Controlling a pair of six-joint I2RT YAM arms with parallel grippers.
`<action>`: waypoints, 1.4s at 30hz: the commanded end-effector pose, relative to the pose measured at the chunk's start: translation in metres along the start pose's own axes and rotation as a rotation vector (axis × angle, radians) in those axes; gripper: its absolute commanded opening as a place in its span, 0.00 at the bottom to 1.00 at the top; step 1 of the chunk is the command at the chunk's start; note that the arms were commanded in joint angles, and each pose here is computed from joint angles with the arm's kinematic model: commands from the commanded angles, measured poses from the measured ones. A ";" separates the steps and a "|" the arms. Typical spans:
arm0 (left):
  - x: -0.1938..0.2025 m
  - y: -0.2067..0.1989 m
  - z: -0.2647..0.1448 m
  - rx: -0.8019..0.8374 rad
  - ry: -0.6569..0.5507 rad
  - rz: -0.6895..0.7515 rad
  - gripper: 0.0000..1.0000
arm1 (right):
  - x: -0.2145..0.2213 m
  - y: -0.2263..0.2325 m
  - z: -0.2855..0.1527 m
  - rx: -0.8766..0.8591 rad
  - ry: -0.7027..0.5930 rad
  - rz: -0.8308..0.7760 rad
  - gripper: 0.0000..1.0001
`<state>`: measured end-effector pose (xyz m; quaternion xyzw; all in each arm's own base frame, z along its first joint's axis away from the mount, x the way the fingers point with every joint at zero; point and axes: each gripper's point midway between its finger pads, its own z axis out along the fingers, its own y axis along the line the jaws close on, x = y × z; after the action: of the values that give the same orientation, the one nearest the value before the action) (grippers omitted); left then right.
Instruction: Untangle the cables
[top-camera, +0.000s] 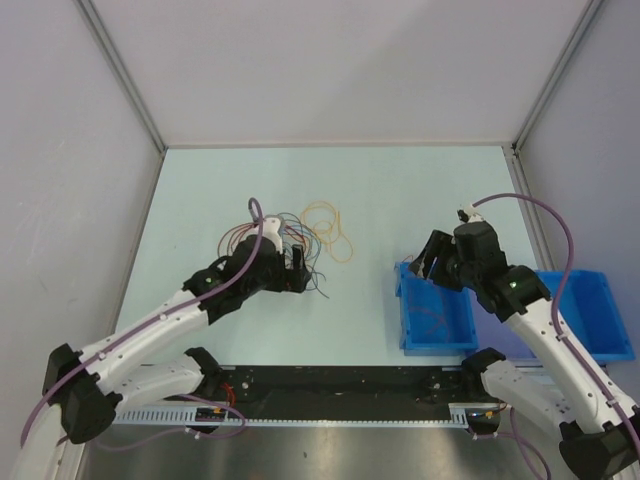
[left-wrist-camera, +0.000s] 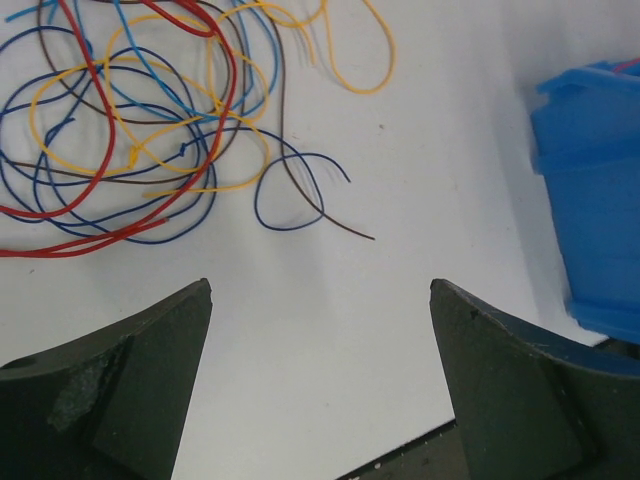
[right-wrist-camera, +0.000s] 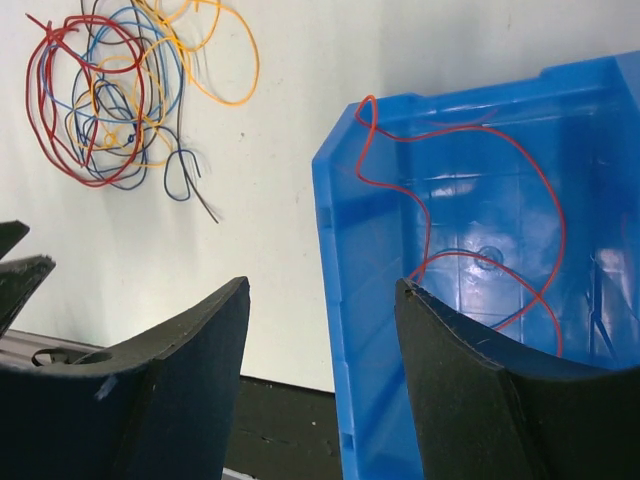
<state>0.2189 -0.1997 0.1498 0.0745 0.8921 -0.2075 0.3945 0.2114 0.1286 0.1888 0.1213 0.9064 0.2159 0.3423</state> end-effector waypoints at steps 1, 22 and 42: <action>-0.031 0.011 0.011 -0.136 -0.084 -0.033 0.93 | -0.019 0.016 -0.001 -0.039 -0.062 -0.021 0.64; -0.051 0.053 0.095 -0.319 -0.012 -0.094 0.78 | -0.012 0.016 0.030 -0.023 0.006 -0.137 0.64; -0.050 0.079 0.127 -0.385 0.012 -0.108 0.43 | -0.004 0.005 0.033 -0.011 0.039 -0.163 0.64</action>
<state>0.3404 -0.1740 0.0683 -0.0406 0.9335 -0.0374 0.3543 0.2341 0.1396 0.1629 0.0514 0.9259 0.1833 0.3263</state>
